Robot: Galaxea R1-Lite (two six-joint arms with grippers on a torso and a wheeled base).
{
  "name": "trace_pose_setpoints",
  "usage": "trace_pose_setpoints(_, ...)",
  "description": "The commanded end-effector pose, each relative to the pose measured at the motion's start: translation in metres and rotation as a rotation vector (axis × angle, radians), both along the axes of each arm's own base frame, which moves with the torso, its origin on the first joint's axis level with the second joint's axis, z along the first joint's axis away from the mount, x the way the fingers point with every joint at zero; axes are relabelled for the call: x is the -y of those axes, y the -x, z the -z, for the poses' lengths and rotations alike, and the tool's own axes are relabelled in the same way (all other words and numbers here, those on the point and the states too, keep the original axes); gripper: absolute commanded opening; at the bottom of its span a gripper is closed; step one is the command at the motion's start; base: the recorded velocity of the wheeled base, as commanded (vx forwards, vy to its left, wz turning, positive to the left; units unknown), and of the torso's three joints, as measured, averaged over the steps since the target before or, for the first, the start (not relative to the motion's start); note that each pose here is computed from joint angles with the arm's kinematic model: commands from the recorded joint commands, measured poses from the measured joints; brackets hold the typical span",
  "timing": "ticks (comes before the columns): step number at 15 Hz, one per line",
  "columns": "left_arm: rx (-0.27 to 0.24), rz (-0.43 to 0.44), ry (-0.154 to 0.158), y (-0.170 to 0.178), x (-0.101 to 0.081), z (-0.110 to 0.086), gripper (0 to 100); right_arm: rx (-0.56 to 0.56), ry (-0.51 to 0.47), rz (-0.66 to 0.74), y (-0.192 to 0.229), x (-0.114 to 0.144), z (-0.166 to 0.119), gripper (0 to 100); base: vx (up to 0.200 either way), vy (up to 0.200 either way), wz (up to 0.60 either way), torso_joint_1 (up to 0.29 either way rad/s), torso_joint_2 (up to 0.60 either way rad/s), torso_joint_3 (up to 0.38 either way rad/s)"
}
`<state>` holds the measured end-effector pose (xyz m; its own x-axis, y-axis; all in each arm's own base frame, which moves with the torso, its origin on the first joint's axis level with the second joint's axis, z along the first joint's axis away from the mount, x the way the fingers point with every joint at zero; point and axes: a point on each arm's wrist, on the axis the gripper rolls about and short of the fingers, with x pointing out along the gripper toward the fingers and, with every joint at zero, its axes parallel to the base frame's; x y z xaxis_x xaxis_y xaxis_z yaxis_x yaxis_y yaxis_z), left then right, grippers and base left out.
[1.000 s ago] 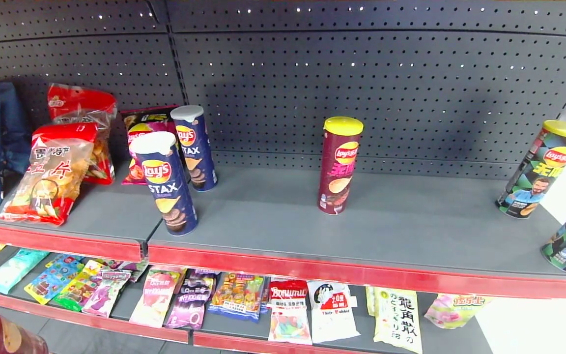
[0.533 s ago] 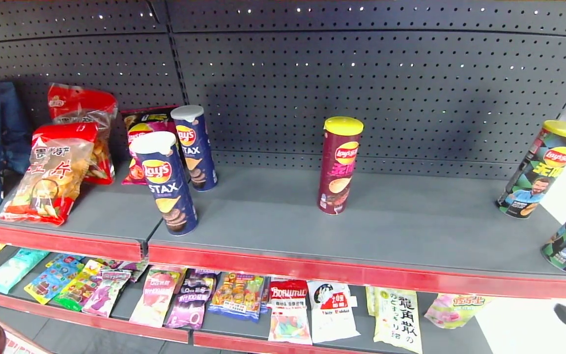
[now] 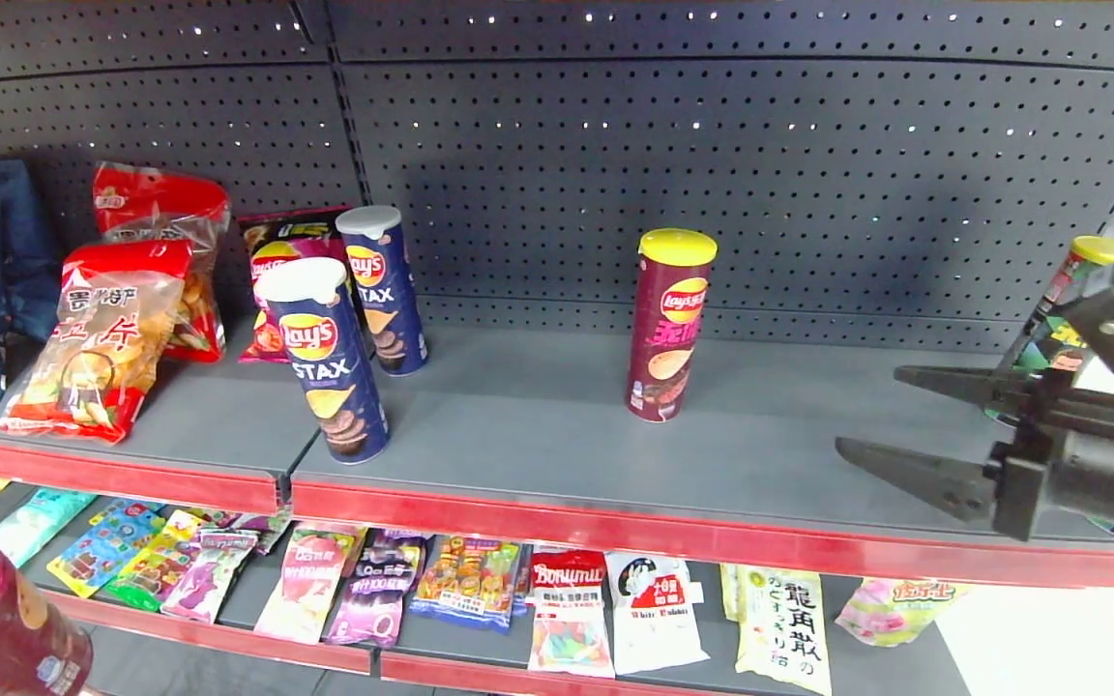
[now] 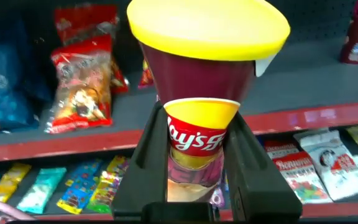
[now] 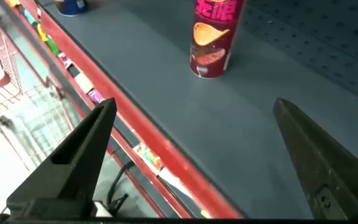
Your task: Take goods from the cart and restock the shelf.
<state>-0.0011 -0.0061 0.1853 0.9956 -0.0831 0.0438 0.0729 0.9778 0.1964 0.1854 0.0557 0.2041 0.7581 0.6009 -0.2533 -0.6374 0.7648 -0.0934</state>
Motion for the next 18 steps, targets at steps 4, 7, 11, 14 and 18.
trace_pose_setpoints(4, -0.023, 0.006, 0.003, -0.001, 0.000, 0.008, 0, -0.072, 0.009, -0.033, -0.094, -0.049, 0.014, 100, 0.000, 0.000, 0.00, 0.000, 0.00, 0.000)
trace_pose_setpoints(7, -0.025, 0.004, 0.003, -0.002, 0.000, 0.008, 0, -0.031, -0.013, 0.015, -0.134, -0.064, 0.015, 100, 0.000, 0.000, 0.00, 0.000, 0.00, 0.000)
trace_pose_setpoints(11, -0.029, 0.003, 0.003, -0.002, 0.000, 0.008, 0, -0.032, -0.049, 0.038, -0.159, -0.077, 0.015, 100, 0.000, 0.000, 0.00, 0.000, 0.00, 0.000)
trace_pose_setpoints(14, -0.037, 0.003, 0.003, -0.004, -0.001, 0.009, 0, -0.026, -0.050, 0.050, -0.170, -0.081, 0.019, 100, 0.000, 0.000, 0.00, 0.000, 0.00, 0.000)
trace_pose_setpoints(18, -0.047, 0.003, 0.004, -0.005, -0.001, 0.009, 0, -0.002, -0.060, 0.052, -0.189, -0.088, 0.019, 100, 0.000, 0.000, 0.00, 0.000, 0.00, 0.000)
